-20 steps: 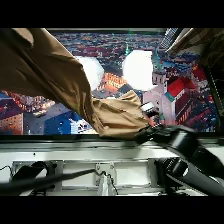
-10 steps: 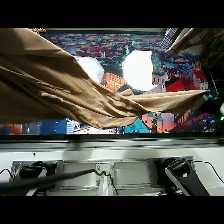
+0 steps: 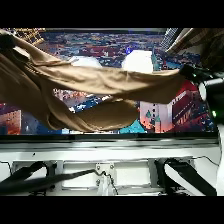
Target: Fold the clothes and pants, and hang the long-sleeved shirts on hangers.
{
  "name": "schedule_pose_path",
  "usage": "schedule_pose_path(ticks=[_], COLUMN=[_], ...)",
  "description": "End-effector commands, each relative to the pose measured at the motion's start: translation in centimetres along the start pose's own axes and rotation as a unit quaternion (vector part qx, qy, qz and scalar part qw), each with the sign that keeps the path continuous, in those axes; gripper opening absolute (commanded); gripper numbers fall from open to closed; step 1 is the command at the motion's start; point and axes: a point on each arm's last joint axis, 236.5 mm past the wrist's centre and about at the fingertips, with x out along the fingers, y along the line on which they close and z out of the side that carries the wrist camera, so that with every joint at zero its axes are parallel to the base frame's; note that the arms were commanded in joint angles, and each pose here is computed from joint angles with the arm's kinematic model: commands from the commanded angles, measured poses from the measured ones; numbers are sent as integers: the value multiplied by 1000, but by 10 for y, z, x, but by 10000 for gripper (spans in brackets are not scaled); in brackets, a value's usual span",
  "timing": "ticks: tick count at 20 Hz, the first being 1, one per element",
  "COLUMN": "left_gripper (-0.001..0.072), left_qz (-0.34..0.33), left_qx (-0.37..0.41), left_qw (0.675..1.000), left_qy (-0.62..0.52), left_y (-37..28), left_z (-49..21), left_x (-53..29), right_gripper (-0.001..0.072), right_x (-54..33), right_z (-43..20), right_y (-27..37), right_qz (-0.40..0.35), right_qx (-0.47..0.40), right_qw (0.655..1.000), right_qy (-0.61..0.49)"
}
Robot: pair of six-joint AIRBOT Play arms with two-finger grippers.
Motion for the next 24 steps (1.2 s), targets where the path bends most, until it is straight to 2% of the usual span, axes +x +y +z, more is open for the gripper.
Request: schedule_pose_path(ticks=[1,2,3,4,6,9,10,12,14,17,21,24], left_gripper=[59,366,525,525,524,523,502,396,396,398,397,397], left_qz=[7,4,4,9,26,82,109,161,183,112,102,69], left_qx=[-51,-50,-49,-46,-52,-77,-91,-121,-171,-287,-317,-329], left_qw=[998,998,997,997,995,983,974,948,925,902,880,886], left_qy=[43,47,54,65,84,143,175,245,287,304,339,319], left_y=[2,-1,-2,1,17,72,97,145,176,170,178,166], left_z=[-53,-60,-67,-74,-83,-110,-127,-166,-198,-231,-280,-287], left_x=[85,96,101,103,102,90,83,65,53,62,79,109], right_gripper=[380,502,502,496,441,442,442,442,442,442,441,441], right_x=[69,71,70,65,54,39,35,30,27,17,3,-6], right_z=[-12,-13,-12,-10,-15,-43,-56,-78,-97,-126,-151,-151], right_y=[53,73,89,100,112,116,116,119,126,140,158,170], right_qz=[79,110,130,145,158,158,157,160,165,177,193,204], right_qx=[-16,-26,-14,-5,-12,-59,-80,-112,-126,-150,-178,-183], right_qw=[994,990,987,985,982,974,969,959,953,943,931,930], right_qy=[71,85,92,93,102,154,176,205,221,238,255,246])
